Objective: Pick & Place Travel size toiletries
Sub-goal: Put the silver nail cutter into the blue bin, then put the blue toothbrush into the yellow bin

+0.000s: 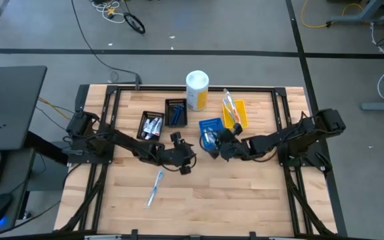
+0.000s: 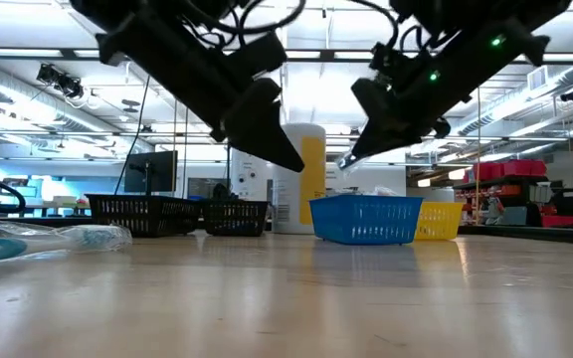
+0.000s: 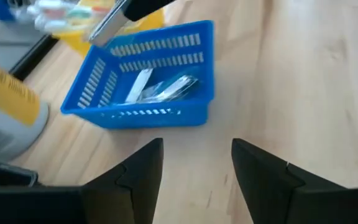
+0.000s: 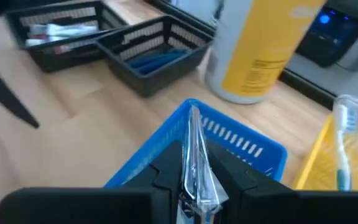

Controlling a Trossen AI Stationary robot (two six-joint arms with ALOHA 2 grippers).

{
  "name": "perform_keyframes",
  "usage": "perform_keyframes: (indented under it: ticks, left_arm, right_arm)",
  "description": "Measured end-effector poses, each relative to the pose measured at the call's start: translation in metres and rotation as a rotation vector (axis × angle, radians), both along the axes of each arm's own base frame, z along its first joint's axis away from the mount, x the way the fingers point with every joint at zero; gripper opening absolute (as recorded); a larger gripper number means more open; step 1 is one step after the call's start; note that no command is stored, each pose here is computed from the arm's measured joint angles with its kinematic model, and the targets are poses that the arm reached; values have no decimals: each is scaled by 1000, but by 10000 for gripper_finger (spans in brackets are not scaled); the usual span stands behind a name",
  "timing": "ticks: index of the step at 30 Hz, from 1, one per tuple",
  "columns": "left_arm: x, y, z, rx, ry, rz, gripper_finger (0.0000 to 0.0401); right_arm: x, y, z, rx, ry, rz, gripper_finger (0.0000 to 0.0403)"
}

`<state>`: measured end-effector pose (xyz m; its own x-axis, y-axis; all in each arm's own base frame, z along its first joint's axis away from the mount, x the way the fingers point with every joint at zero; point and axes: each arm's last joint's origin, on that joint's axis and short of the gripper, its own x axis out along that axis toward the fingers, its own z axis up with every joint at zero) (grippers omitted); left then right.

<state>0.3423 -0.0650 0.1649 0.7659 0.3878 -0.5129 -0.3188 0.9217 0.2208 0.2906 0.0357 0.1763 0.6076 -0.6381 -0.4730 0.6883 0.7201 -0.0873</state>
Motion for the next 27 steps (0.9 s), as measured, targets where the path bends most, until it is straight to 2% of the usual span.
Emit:
perform_keyframes:
  ticks: [6,10,14,20,23,27]
  left_arm:
    - [2,13,0,-25,3,43,193]
    - [7,20,6,-110,11,42,193]
    - [10,25,11,-136,67,35,192]
    - [11,27,20,-160,157,82,192]
    - [9,25,25,-246,231,91,192]
    - [2,21,29,-430,351,145,192]
  right_arm:
    - [7,-24,-16,45,66,-30,73]
    - [9,-37,-29,95,150,4,78]
    - [12,-49,-30,172,135,43,106]
    - [13,-61,-28,104,173,70,163]
    - [15,-65,-26,98,144,67,176]
    - [19,-64,-23,121,97,108,178]
